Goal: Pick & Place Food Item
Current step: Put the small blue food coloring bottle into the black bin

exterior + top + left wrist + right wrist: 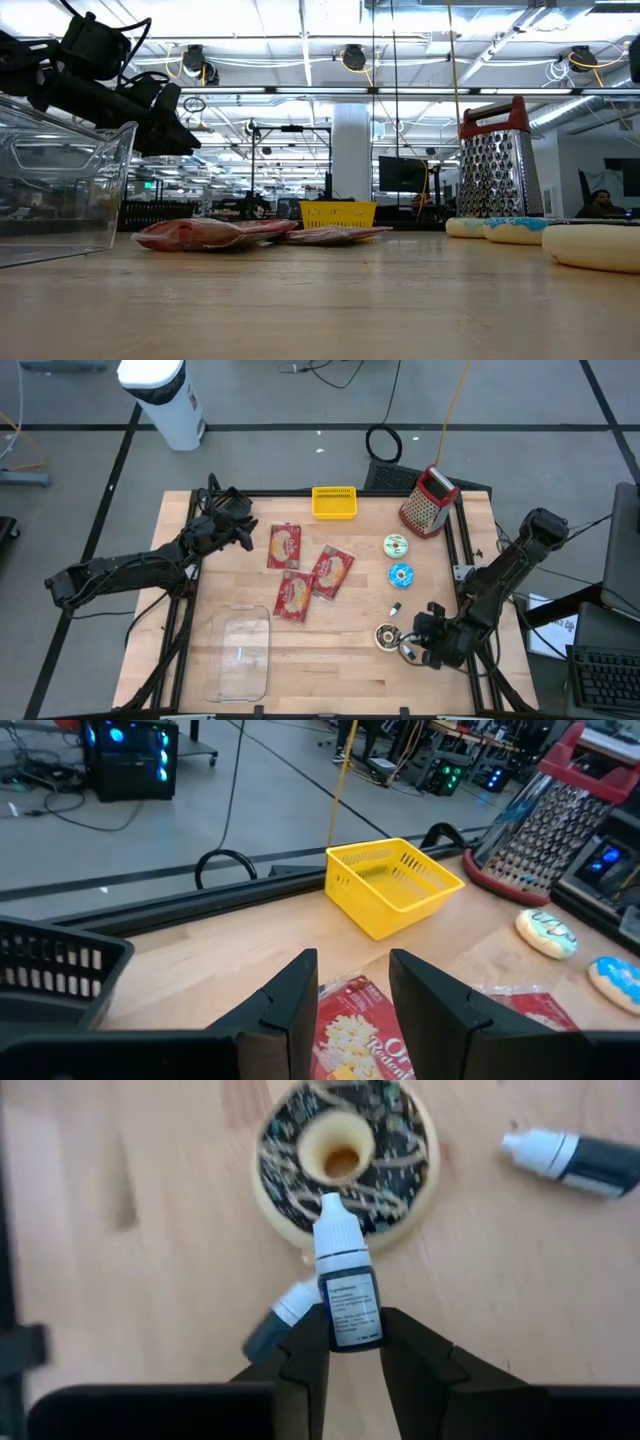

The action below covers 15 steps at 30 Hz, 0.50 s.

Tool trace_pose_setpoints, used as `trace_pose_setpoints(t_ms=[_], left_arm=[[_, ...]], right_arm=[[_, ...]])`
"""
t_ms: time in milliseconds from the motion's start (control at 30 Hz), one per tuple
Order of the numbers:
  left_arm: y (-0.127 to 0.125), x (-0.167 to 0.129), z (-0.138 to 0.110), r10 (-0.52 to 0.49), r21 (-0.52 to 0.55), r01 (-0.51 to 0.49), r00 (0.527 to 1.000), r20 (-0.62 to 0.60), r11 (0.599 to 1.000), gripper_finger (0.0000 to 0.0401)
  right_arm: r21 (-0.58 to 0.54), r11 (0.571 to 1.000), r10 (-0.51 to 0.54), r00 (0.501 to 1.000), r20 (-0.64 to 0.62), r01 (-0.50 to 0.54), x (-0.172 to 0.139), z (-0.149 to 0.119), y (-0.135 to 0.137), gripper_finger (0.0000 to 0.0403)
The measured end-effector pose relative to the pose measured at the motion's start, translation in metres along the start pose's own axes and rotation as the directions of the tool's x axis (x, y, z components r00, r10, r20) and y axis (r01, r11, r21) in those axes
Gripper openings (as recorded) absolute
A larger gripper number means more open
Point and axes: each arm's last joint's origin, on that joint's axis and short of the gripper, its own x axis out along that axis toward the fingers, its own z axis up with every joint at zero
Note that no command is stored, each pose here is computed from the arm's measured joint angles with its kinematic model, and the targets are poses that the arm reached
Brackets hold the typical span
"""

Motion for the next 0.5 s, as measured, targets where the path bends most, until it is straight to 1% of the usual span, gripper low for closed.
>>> trace_pose_setpoints(t_ms=[67, 133, 200, 233, 267, 333, 433, 500], left_arm=[[0.000, 0.000, 0.000, -0.011, -0.002, 0.011, 1.000, -0.002, 1.000, 0.0124], [-0.001, 0.000, 0.000, -0.028, -0.003, 0.028, 1.000, -0.006, 1.000, 0.0124], [-0.004, 0.000, 0.002, -0.096, -0.019, 0.096, 0.995, -0.001, 0.995, 0.0124], [-0.008, -0.001, 0.004, -0.164, -0.023, 0.164, 0.986, 0.004, 0.986, 0.0124], [-0.012, -0.002, 0.006, -0.244, -0.021, 0.244, 0.970, 0.012, 0.970, 0.0124], [-0.022, -0.004, 0.009, -0.366, -0.012, 0.367, 0.930, 0.034, 0.930, 0.0125], [-0.040, -0.009, 0.011, -0.464, 0.013, 0.464, 0.884, 0.048, 0.886, 0.0132], [-0.054, -0.013, 0.014, -0.505, 0.050, 0.503, 0.862, 0.039, 0.863, 0.0150]], right_arm=[[0.014, 1.000, 0.019, 0.999, 0.033, -0.019, -0.005, 0.005, -0.001, 0.0071], [0.000, 1.000, 0.021, 0.994, 0.112, -0.021, -0.008, 0.011, -0.001, 0.0067], [-0.034, 0.999, 0.009, 0.974, 0.227, -0.002, -0.009, 0.019, -0.001, 0.0063], [-0.046, 0.999, 0.002, 0.958, 0.287, 0.011, -0.009, 0.025, 0.000, 0.0062], [-0.059, 0.998, -0.006, 0.941, 0.340, 0.028, -0.009, 0.030, 0.001, 0.0061], [-0.086, 0.995, -0.018, 0.904, 0.427, 0.060, -0.007, 0.042, -0.001, 0.0063], [-0.126, 0.987, -0.018, 0.857, 0.514, 0.096, 0.002, 0.061, -0.011, 0.0070], [-0.165, 0.983, 0.028, 0.833, 0.553, 0.076, 0.007, 0.076, -0.020, 0.0072]])
